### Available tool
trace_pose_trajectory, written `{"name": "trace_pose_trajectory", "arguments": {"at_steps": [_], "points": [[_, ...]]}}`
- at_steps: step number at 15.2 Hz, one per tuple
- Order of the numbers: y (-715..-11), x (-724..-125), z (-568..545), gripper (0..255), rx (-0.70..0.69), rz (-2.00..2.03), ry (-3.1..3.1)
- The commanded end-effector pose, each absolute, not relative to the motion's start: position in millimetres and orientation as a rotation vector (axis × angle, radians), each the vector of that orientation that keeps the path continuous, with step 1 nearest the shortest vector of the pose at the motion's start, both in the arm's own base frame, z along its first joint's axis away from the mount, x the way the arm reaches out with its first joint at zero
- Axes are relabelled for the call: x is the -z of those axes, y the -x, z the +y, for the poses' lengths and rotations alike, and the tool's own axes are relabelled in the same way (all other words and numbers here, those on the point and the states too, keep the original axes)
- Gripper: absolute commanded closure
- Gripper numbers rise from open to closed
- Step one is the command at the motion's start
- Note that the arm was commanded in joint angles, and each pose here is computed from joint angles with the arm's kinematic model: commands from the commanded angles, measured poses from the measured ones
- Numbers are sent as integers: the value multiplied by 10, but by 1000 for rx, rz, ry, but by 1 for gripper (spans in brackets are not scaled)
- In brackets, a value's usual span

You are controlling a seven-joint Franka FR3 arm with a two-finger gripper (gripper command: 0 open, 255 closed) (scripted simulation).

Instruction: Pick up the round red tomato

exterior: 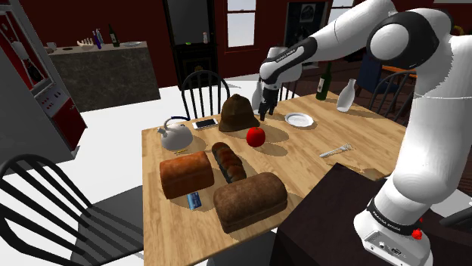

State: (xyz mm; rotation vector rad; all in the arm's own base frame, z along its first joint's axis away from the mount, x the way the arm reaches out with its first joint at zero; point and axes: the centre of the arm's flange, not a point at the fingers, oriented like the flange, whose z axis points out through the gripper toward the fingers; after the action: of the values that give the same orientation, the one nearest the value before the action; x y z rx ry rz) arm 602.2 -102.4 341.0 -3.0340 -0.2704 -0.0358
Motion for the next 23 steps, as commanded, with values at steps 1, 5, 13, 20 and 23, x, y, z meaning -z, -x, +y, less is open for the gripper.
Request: {"name": "trace_pose_trajectory", "arguments": {"at_steps": [1, 5, 13, 20, 23], "points": [[-6221, -3229, -1100, 0, 44, -272, 3034], [-6604, -2911, -1240, 0, 60, -274, 3034], [-6852, -2444, -1329, 0, 70, -275, 3033], [-6849, -2316, -1327, 255, 70, -275, 3033], [-6849, -2316, -1327, 255, 70, -275, 3033]]}}
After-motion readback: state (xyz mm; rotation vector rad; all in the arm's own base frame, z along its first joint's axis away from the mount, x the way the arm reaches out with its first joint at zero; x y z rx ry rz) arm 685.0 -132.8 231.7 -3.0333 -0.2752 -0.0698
